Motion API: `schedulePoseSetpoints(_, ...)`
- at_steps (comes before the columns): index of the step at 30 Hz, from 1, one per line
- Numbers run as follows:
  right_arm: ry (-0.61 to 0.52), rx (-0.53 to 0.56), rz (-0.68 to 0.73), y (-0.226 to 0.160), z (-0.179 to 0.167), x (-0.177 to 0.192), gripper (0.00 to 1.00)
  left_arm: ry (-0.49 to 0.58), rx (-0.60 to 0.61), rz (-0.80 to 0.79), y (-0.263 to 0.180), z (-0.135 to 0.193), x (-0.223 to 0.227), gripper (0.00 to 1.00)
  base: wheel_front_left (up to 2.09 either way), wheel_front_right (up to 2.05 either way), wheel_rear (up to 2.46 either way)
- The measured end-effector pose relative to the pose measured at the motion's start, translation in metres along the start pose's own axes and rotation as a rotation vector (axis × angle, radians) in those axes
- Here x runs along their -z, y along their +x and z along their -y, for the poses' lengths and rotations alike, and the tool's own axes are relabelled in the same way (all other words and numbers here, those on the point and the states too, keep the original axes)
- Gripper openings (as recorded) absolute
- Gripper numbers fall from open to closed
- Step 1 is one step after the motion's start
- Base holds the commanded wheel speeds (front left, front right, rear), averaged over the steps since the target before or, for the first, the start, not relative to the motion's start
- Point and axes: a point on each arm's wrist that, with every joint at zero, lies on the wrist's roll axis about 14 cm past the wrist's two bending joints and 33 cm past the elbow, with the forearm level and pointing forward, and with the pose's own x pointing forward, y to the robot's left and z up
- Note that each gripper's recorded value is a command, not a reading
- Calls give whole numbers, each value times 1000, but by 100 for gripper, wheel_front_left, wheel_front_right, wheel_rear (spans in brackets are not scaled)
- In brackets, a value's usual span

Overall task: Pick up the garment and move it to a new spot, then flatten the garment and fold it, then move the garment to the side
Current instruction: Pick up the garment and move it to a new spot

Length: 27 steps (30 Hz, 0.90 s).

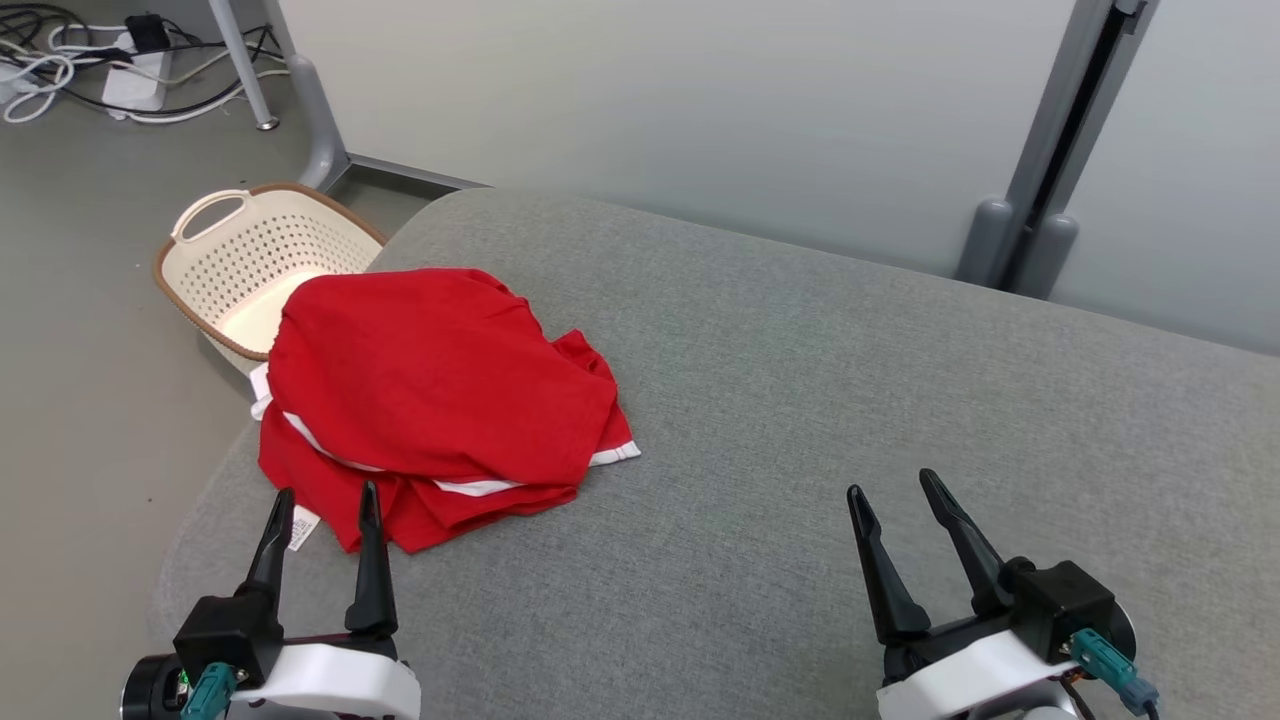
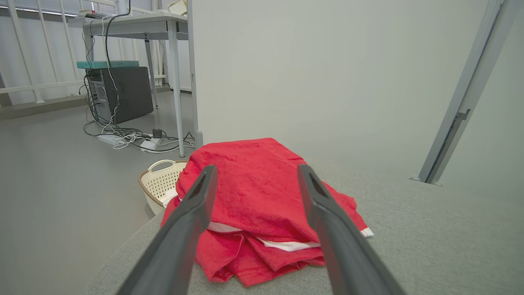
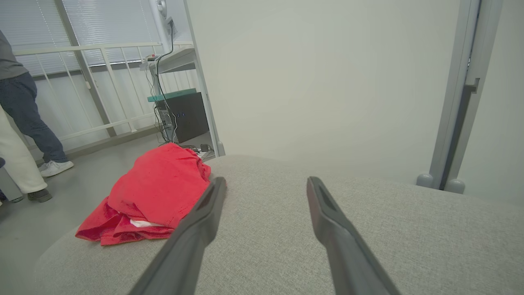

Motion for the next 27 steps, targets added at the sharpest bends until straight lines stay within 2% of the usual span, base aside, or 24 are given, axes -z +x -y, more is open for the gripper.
schedulePoseSetpoints(14, 20, -52, -19, 7, -16, 7, 100, 2, -43, 3, -8, -16, -1, 100, 0, 0, 0)
schedulePoseSetpoints(22, 33, -10, -21, 6, -1, 10, 100, 1, -37, -8, 4, -15, 1, 100, 0, 0, 0)
schedulePoseSetpoints(27, 48, 36, -5, 11, 20, 9, 100, 29, 16, -20, 26, -6, 4, 100, 0, 0, 0)
